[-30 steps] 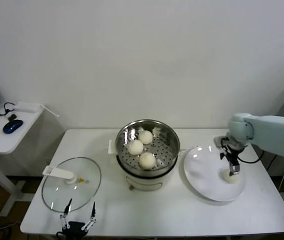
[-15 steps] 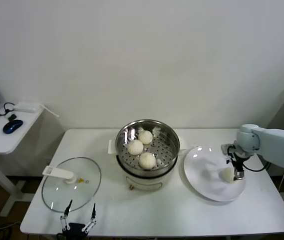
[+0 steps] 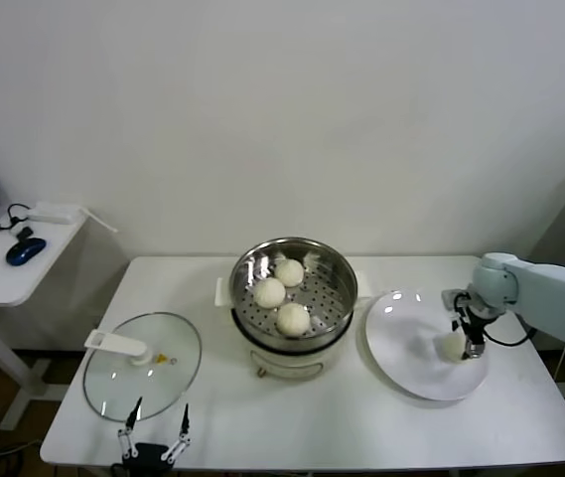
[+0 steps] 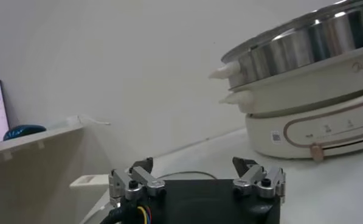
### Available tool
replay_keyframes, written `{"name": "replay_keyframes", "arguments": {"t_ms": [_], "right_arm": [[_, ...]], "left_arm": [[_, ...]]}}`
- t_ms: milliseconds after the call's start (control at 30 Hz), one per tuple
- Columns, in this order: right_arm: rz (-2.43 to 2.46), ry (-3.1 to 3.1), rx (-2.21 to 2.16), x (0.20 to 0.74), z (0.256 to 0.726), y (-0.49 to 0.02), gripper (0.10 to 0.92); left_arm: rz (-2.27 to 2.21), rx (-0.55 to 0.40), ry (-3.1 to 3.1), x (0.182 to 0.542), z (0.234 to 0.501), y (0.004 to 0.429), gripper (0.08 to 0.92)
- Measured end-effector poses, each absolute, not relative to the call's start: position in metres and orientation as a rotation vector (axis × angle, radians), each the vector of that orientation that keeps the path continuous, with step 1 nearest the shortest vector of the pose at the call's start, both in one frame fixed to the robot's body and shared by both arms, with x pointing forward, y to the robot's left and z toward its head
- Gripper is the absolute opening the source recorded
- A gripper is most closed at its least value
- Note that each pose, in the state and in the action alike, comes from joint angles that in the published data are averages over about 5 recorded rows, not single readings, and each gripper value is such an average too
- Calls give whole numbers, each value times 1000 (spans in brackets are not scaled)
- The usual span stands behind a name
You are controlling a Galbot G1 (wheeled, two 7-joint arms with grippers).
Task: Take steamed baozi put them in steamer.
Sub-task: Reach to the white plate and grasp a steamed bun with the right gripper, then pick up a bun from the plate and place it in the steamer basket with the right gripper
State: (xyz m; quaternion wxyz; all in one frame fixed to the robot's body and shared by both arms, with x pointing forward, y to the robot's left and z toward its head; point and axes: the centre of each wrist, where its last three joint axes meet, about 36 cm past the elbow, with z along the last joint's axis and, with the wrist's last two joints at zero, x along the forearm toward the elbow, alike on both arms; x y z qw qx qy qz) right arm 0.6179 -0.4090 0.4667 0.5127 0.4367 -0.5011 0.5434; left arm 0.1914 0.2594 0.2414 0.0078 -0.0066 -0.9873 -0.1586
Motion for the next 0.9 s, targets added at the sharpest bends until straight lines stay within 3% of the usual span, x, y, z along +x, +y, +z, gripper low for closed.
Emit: {"name": "replay_keyframes", "arguments": {"t_ms": [167, 433, 900], "right_arm": [[1298, -1207, 1057, 618, 468, -409, 572], [1292, -1222, 1097, 631, 501, -390, 551], [1329, -1333, 1209, 662, 670, -307, 551]], "left_arm": [[-497, -20, -3087, 192, 242, 259, 823], [-499, -19, -3088, 194, 243, 260, 823], [-485, -29, -3099, 202, 245, 256, 823]]}}
